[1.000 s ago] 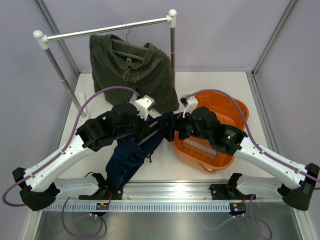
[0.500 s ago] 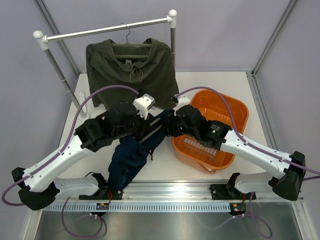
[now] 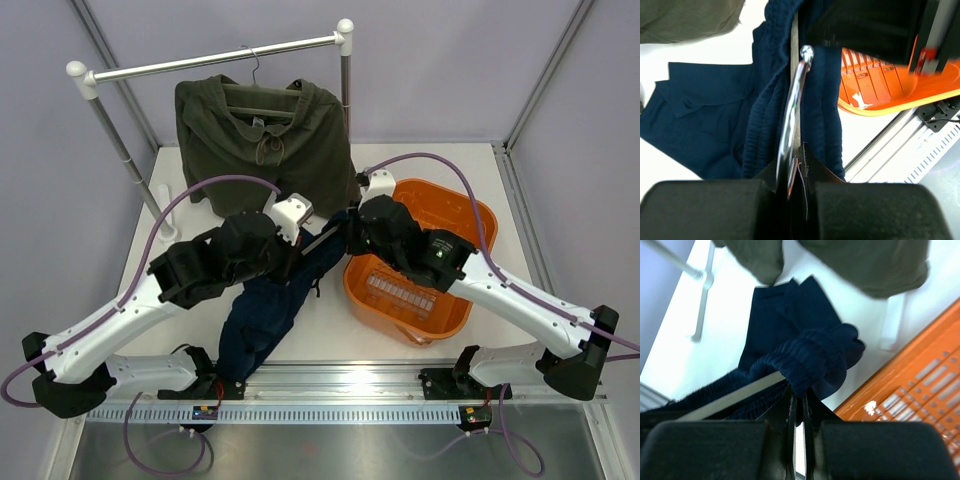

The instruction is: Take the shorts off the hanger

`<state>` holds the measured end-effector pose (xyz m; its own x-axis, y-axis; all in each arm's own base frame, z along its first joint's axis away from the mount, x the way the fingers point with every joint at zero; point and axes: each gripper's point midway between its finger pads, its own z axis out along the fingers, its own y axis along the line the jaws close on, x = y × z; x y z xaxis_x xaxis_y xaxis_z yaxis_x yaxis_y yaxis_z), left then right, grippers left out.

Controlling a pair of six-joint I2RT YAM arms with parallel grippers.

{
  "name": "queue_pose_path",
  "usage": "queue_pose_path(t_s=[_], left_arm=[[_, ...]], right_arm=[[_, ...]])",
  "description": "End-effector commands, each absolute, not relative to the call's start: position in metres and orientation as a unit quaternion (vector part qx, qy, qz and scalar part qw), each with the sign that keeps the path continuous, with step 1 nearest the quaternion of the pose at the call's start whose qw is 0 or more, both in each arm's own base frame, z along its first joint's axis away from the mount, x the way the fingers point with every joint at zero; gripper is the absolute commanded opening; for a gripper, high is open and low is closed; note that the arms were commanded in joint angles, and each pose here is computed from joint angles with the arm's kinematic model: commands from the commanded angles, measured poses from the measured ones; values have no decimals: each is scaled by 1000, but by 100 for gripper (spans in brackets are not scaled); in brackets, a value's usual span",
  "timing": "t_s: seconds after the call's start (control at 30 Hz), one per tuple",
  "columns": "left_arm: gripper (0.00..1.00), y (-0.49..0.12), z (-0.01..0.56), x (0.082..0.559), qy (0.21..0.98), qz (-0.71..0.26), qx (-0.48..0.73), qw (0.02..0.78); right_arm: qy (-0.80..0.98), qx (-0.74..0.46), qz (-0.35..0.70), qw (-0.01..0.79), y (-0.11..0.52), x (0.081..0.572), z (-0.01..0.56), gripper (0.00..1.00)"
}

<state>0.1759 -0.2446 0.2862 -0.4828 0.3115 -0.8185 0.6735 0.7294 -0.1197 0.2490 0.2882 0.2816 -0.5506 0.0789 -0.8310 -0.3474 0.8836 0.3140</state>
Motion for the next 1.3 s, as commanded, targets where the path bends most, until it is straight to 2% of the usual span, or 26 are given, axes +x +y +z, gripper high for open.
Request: queue_pose_path(t_s=[0.0,0.33,0.83,1.1,1.27], left_arm=[[0,-239,304,167,820,-233,293,434],[0,-225,322,154,802,-252,292,457],[0,-209,358,138,760,-296,295,498],[0,-202,381,145,734,-305,264,547],[0,-208,387,160,724,-300,241,573]], right_arm=[[837,-34,170,519,260,278,308,1],[857,-14,151,492,244,313,279,0],[862,-28,148,483,251,321,264,0],[856,-62,217,465,277,309,263,0],[852,-97,237,456,301,283,264,0]])
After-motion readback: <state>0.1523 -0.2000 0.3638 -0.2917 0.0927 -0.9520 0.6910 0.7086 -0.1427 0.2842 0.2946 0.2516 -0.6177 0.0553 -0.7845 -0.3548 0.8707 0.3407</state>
